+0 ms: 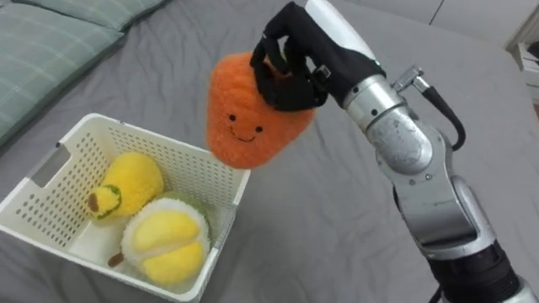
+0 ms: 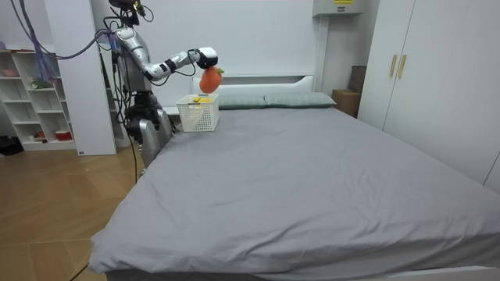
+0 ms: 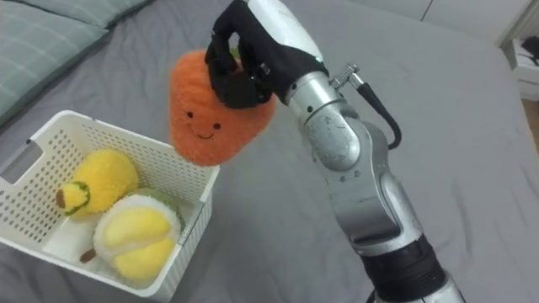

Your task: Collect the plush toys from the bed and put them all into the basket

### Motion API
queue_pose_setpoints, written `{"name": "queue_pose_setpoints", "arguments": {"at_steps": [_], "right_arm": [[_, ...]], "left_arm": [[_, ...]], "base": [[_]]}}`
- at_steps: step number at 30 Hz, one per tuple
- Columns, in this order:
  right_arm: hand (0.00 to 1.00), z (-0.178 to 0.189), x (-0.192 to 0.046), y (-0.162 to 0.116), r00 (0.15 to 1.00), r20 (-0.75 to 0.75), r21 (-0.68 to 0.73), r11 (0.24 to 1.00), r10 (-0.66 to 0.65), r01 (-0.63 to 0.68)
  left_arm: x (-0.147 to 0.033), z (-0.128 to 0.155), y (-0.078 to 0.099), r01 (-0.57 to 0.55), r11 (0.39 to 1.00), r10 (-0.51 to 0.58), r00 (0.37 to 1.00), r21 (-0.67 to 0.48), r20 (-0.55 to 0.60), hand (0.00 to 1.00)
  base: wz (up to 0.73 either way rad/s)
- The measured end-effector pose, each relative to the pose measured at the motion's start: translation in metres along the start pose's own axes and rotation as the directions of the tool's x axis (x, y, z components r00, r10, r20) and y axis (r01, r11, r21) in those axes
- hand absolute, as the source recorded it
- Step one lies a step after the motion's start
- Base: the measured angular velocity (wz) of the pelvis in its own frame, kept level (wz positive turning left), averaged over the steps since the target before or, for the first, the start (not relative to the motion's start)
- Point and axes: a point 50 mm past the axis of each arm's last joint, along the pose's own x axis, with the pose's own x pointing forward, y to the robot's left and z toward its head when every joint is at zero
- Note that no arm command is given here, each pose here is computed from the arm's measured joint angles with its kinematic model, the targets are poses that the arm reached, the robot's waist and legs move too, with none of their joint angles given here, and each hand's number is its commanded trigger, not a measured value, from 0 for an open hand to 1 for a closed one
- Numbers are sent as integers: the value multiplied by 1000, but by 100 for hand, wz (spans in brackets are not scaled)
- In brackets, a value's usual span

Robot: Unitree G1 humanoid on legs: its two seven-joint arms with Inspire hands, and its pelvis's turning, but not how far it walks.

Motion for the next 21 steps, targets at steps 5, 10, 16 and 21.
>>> {"name": "queue_pose_setpoints", "arguments": {"at_steps": [5, 10, 16, 21], "right_arm": [[100, 3, 4, 12, 998, 23, 73, 995, 62, -64], [100, 15, 14, 29, 989, 59, 82, 987, 137, -142], [0, 15, 25, 49, 972, 32, 92, 967, 234, -236], [0, 13, 26, 59, 962, 18, 102, 956, 274, -274]], "left_arm": [[2, 9, 3, -7, 1000, 7, 1000, 1, 13, 0], [3, 14, 1, 9, 1000, -10, 1000, 20, 22, 0], [3, 18, 1, 15, 999, -16, 1000, 28, 23, 0], [4, 18, 3, 9, 999, -10, 1000, 41, 19, 0]], "base": [[7], [19], [6], [8]]}}
